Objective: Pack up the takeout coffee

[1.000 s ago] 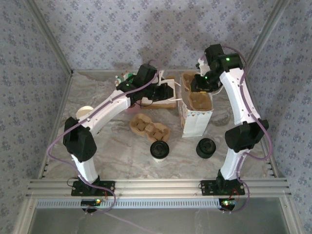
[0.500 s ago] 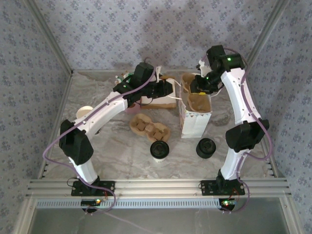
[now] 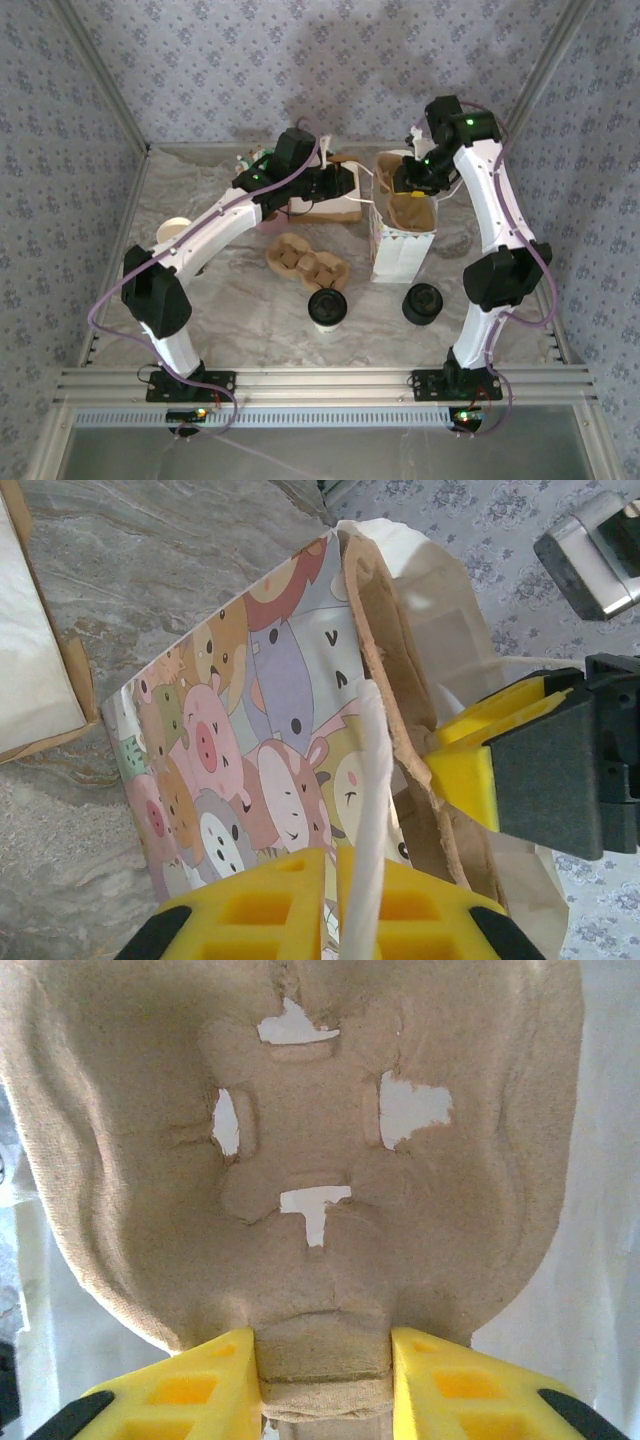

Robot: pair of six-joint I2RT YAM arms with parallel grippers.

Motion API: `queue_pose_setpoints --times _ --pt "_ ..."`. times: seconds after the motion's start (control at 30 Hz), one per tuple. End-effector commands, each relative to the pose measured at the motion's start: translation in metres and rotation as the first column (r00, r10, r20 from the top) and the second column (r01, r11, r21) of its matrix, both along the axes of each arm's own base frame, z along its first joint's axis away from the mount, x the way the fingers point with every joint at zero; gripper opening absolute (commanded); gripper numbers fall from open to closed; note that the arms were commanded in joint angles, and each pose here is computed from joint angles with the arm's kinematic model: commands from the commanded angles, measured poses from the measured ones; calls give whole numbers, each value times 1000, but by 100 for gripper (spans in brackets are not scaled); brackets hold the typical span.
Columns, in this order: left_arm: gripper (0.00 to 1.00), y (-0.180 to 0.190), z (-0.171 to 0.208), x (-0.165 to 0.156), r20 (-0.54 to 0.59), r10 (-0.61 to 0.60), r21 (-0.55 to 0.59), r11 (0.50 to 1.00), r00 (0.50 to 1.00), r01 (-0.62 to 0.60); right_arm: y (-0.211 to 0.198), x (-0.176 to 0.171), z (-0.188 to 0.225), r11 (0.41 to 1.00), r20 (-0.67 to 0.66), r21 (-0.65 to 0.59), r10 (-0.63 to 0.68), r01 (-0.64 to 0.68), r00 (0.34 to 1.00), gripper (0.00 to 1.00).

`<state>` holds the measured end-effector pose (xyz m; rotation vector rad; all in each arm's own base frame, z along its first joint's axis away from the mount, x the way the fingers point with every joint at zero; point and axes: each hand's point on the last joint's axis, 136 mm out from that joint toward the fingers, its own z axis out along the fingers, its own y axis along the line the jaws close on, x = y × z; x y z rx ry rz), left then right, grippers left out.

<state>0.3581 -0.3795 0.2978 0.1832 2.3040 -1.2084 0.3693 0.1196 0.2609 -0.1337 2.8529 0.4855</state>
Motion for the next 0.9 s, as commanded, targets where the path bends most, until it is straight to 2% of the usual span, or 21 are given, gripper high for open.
queue_pose_setpoints --times 0.0,0.57,0.87 --pt "11 1 17 -2 31 4 -36 999 1000 -3 -8 0 -4 996 -17 -81 -26 25 1000 35" --pt "13 0 18 -12 33 6 -41 999 999 -5 -9 -10 -20 925 -62 -379 11 -33 998 35" --pt "15 0 18 -14 34 17 -45 999 999 -15 -4 -8 -25 920 -54 -390 20 -39 998 35"
